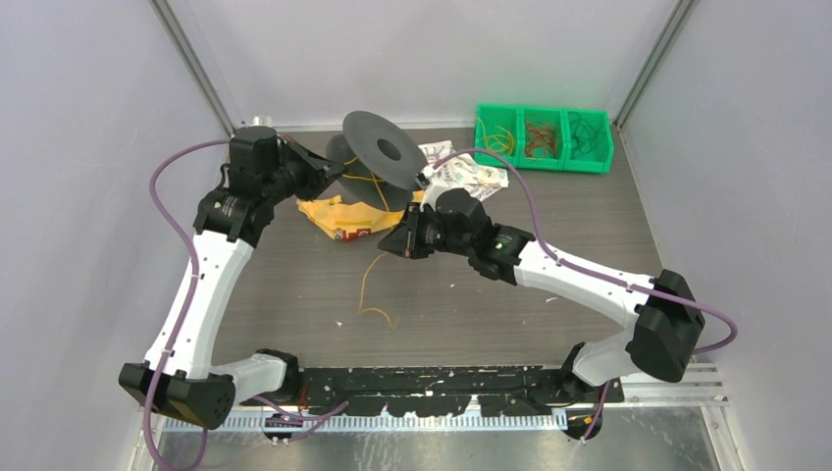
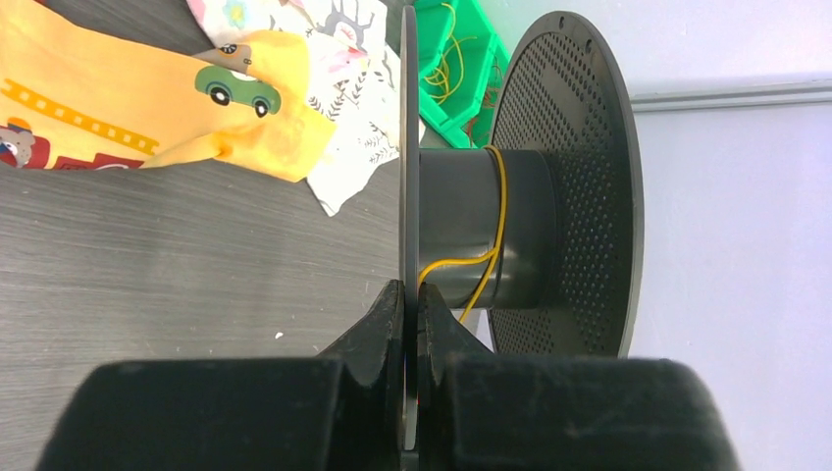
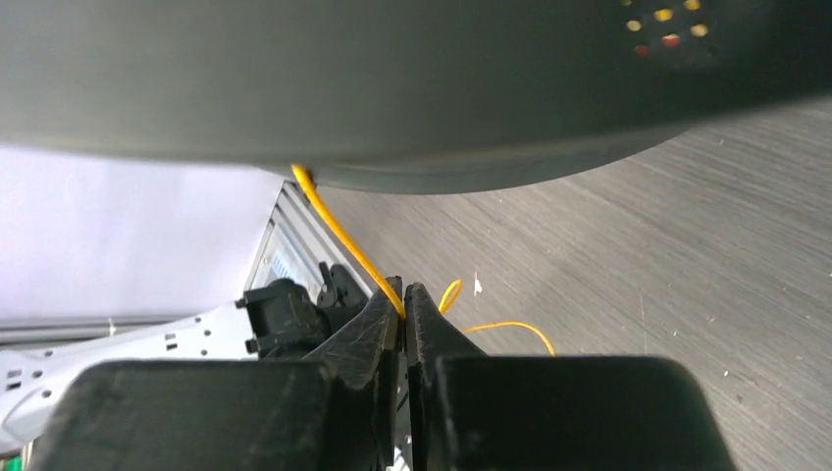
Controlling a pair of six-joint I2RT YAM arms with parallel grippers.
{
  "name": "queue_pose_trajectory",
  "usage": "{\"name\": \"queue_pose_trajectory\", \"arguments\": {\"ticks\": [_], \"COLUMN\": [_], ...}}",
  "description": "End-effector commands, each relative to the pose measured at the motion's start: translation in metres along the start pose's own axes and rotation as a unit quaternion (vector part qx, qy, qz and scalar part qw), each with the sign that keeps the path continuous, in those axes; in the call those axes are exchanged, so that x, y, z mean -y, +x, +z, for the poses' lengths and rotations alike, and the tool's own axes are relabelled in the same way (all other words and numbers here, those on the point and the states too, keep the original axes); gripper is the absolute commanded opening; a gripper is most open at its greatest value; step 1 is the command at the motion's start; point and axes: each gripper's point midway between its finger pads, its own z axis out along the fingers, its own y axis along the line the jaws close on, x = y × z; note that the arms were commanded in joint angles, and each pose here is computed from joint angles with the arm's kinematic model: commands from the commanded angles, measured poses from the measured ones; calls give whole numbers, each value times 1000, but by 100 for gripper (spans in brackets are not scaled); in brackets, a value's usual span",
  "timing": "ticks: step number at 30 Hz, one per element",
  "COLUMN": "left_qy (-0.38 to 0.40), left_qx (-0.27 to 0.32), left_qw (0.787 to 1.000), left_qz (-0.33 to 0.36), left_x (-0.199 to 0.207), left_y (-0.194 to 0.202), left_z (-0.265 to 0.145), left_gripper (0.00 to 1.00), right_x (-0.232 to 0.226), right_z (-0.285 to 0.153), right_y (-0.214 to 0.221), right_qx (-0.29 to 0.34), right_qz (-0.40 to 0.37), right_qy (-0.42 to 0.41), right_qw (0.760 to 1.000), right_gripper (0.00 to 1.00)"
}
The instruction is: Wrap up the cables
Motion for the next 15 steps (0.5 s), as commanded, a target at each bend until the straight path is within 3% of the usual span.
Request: {"name": "queue_pose_trajectory", "arguments": {"ticks": [1, 9, 15], "left_qy": [133, 172, 204], "left_qx": [43, -6, -52], "left_qw": [990, 985, 978], "left_qz": [11, 4, -1], "left_x": [70, 78, 87], "left_y": [-33, -38, -26], "left_z": [-36, -38, -39], "left_gripper": [0, 1, 0], "right_x": [-16, 24, 29], "right_z": [-11, -25, -15], "right_y": [-27, -37, -42], "right_qx": [80, 157, 166], "right_qz": [-4, -21, -22], "right_qy": [-28, 36, 37], "right_qw": [996, 987, 985], "right_gripper": [10, 17, 19]}}
